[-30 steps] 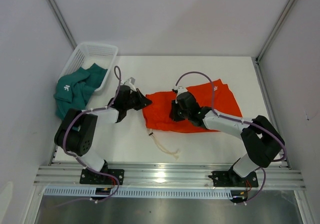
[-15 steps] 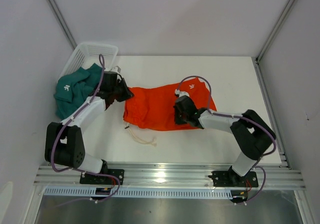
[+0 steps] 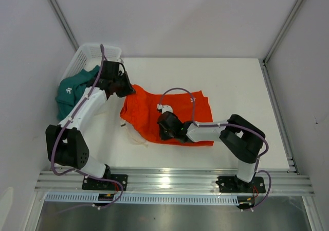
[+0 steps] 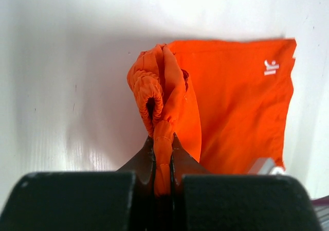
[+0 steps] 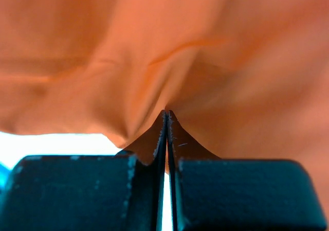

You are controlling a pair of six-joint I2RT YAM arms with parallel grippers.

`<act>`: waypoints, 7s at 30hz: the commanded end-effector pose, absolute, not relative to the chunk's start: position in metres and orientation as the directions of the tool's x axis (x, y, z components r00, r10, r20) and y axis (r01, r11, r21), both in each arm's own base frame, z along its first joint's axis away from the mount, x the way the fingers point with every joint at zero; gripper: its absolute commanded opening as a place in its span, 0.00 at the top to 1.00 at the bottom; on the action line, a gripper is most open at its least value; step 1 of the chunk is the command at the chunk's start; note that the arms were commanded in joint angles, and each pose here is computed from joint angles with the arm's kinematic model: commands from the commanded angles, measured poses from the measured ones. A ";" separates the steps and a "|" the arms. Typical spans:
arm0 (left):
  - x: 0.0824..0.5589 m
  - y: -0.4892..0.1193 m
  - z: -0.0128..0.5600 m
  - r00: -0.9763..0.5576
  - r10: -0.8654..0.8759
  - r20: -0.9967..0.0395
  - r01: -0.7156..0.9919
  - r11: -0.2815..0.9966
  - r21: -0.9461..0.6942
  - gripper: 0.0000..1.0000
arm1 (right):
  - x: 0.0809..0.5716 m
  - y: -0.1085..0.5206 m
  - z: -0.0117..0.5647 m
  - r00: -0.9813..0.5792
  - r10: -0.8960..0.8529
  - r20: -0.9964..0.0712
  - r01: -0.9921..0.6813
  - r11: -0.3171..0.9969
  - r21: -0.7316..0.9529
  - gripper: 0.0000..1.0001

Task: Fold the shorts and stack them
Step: Fold the shorts, then neatly place the folded shorts to the corner

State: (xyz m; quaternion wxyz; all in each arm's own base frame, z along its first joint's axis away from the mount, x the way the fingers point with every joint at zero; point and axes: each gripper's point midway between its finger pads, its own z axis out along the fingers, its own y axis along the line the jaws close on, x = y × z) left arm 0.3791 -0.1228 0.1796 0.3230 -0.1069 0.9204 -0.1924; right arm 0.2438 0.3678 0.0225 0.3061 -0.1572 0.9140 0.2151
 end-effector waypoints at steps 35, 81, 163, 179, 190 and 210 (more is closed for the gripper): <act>0.357 -0.140 0.257 -0.781 -0.153 -0.605 -0.085 0.987 -0.139 1.00 | 0.293 0.262 0.110 -0.757 0.115 -0.643 -0.184 0.907 0.378 1.00; 0.357 -0.311 0.175 -0.824 -0.284 -0.490 -0.229 0.958 -0.170 1.00 | 0.311 0.193 0.018 -0.817 0.250 -0.520 0.080 0.942 0.326 1.00; 0.333 -0.206 0.168 -0.823 -0.166 -0.543 -0.103 0.984 -0.145 0.01 | 0.293 0.330 0.107 -0.807 0.262 -0.529 -0.276 0.625 0.731 0.52; 0.371 -0.171 0.120 -0.854 -0.206 -0.479 -0.094 0.964 -0.248 0.13 | 0.318 0.371 0.098 -0.834 0.244 -0.494 -0.302 0.548 0.780 0.54; 0.392 -0.178 0.079 -0.892 -0.207 -0.402 -0.116 0.964 -0.238 0.16 | 0.329 0.373 0.079 -0.833 0.219 -0.508 -0.300 0.593 0.747 0.68; 0.392 -0.167 0.047 -0.903 -0.209 -0.374 -0.158 0.974 -0.163 1.00 | 0.323 0.330 0.089 -0.784 0.229 -0.577 -0.280 0.698 0.658 0.52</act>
